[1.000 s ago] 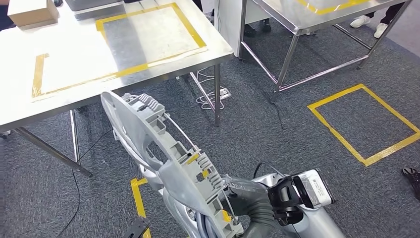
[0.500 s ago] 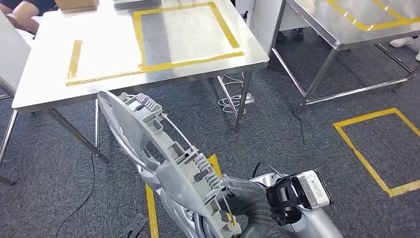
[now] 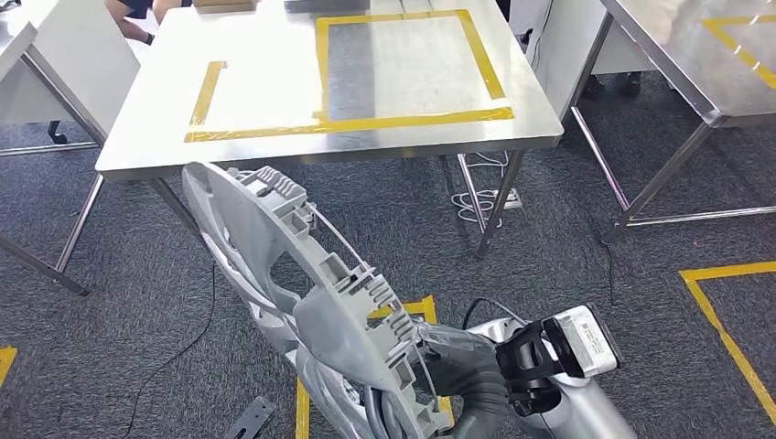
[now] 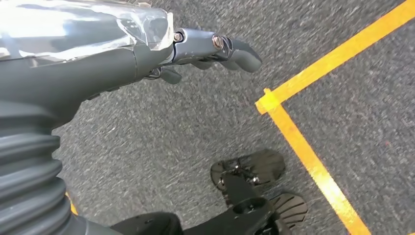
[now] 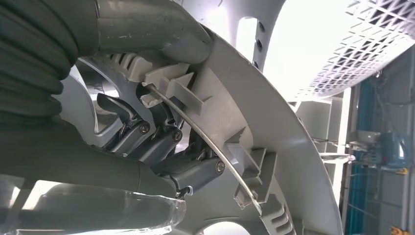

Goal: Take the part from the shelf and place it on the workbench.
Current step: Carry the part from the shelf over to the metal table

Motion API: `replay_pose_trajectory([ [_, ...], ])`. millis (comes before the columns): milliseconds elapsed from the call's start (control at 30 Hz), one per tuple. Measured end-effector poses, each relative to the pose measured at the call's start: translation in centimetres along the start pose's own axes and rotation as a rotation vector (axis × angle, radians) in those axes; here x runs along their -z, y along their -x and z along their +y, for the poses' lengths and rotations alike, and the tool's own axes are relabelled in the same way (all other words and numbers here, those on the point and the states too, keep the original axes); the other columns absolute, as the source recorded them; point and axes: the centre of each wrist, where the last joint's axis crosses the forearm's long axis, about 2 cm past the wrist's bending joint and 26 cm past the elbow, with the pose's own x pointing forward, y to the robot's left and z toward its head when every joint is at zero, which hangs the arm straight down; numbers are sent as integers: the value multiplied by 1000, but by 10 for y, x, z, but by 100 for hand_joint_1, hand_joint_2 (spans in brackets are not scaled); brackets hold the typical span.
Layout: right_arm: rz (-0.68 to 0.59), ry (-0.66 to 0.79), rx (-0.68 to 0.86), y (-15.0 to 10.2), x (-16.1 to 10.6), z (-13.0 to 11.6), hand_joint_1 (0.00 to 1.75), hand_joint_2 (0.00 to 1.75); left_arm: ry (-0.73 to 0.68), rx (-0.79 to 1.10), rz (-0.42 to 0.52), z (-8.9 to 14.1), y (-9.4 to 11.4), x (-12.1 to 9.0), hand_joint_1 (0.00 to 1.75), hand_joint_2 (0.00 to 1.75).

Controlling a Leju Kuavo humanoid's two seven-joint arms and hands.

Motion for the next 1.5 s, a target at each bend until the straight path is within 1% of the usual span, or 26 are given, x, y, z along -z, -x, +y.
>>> replay_pose_trajectory([
  [233, -68, 1, 30, -2, 4, -2, 175, 175, -8, -4, -10, 2, -1, 0, 0, 175],
  [400, -90, -9, 23, -5, 10, -4, 175, 175, -14, 0, -14, 5, -2, 1, 0, 175],
  [633, -144, -32, 20, -13, 15, -5, 175, 175, -5, -1, -25, 3, -4, 1, 0, 175],
  [833, -156, -45, 16, -15, 18, -5, 175, 175, 2, -5, -25, -1, -4, 1, 0, 175],
  [1100, -184, -60, 19, -18, 22, -5, 175, 175, 0, -15, -31, 1, -3, 1, 0, 175],
  [1267, -189, -68, 35, -14, 22, -2, 175, 175, 1, -9, -30, 1, -1, 0, 0, 175],
  [1500, -198, -84, 39, -12, 25, -1, 175, 175, -11, -3, -24, 9, 1, 1, 0, 175],
])
